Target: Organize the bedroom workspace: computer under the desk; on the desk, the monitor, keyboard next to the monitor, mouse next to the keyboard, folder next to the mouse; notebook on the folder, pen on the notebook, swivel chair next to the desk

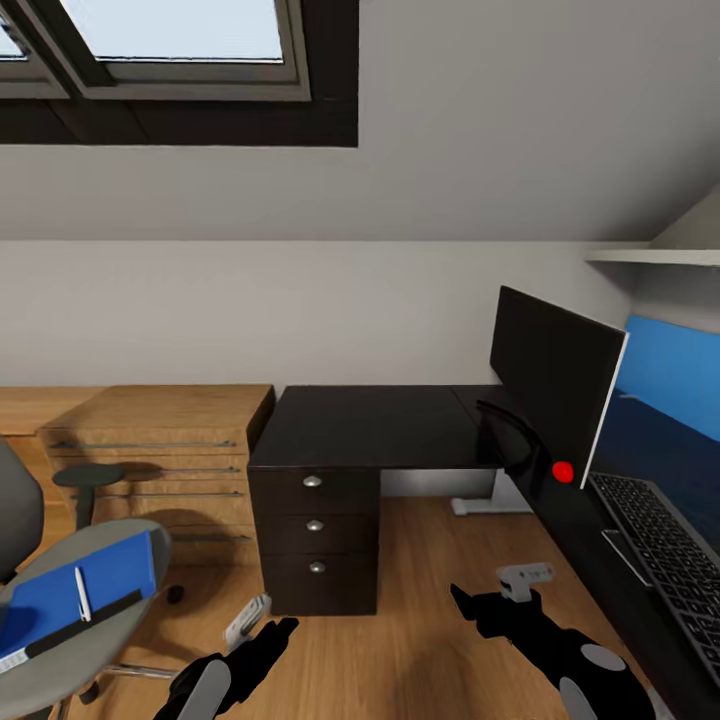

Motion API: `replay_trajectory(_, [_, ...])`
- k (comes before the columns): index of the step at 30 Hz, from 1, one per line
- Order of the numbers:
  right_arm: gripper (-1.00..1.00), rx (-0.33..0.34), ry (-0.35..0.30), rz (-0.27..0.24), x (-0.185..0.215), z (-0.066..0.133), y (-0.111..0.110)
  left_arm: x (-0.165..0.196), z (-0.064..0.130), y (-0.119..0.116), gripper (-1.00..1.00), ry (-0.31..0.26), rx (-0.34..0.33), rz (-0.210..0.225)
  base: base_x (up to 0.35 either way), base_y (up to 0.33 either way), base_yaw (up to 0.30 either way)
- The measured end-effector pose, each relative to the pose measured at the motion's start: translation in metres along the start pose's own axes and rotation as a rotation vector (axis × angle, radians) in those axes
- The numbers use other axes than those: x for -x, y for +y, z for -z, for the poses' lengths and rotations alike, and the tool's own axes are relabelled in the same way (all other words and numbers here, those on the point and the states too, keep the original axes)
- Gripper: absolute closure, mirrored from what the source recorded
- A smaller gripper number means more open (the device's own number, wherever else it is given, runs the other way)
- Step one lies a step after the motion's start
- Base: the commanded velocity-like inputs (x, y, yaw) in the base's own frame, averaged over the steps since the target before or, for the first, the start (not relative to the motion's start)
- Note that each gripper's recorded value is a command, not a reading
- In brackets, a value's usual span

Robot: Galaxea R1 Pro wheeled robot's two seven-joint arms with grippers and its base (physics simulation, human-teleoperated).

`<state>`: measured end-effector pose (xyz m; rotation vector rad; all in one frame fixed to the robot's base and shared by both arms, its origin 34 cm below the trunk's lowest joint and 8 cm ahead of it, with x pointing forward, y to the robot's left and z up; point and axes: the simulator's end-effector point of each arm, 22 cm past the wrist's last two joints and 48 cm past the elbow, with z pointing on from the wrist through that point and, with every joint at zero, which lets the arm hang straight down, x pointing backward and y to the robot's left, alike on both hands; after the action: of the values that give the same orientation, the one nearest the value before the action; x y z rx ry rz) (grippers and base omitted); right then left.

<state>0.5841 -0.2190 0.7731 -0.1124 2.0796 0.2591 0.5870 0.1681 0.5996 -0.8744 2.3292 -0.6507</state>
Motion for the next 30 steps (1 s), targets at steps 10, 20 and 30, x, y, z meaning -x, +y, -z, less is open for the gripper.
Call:
replay_trajectory(10, [-1.00, -0.008, -0.001, -0.002, 0.019, 0.007, -0.002, 0.006, 0.012, -0.011, -1.00, 0.002, 0.004, 0.000, 0.000, 0.000, -0.278])
replay_trajectory(20, [-1.00, -0.006, -0.007, -0.002, 0.042, 0.013, 0.001, 0.012, 0.024, -0.023, -1.00, 0.003, 0.005, 0.000, 0.000, 0.000, -0.221])
replay_trajectory(30, [-1.00, -0.003, 0.042, 0.013, 0.084, 0.011, 0.003, 0.018, 0.035, -0.033, -1.00, 0.003, 0.006, 0.001, 0.000, 0.000, -0.216])
